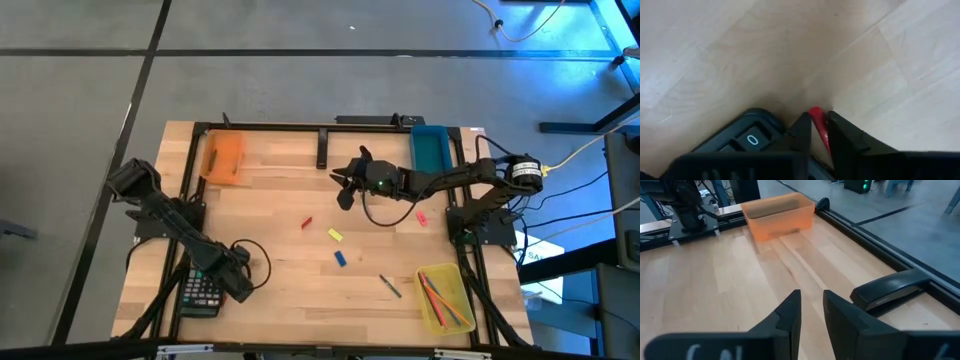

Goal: Sort crayons/erasers/pens/pencils in bins
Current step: Put the red crayon into the orange bin

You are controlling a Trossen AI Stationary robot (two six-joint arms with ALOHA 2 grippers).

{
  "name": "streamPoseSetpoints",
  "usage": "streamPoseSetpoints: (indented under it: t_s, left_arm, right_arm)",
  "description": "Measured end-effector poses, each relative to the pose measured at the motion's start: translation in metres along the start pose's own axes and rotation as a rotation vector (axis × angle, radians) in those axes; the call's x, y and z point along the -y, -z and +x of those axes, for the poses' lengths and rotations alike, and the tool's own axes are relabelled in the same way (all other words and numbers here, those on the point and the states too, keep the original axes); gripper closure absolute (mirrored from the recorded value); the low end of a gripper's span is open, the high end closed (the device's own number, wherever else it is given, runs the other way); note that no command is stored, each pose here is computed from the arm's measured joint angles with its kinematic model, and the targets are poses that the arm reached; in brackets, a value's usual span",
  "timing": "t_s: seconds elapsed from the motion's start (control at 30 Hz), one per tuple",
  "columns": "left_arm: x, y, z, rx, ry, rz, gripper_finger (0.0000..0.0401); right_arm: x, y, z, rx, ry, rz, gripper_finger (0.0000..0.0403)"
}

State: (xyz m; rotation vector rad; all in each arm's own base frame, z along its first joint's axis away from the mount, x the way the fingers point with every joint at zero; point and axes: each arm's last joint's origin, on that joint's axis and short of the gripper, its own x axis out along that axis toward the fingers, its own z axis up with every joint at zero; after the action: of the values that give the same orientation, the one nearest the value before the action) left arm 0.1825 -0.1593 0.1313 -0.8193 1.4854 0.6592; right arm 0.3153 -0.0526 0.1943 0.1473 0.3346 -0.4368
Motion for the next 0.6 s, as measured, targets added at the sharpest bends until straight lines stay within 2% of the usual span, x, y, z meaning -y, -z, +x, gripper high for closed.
streamPoseSetpoints:
  t_s: [0.2,0.4,0.6]
  left_arm:
    - [0.0,-0.025,-0.002,0.049,-0.005,0.032,0.0393]
    - [-0.001,-0.052,-0.011,0.109,0.008,0.092,0.0382]
    - [0.001,-0.08,-0.036,0.325,0.043,0.126,0.0373]
  right_arm:
    - [0.0,0.0,0.0,0.001,0.0,-0.001,0.0318]
    - [0.0,0.001,0.0,-0.008,0.002,-0.052,0.0318]
    - [0.0,0.001,0.0,-0.01,0.002,-0.069,0.0318]
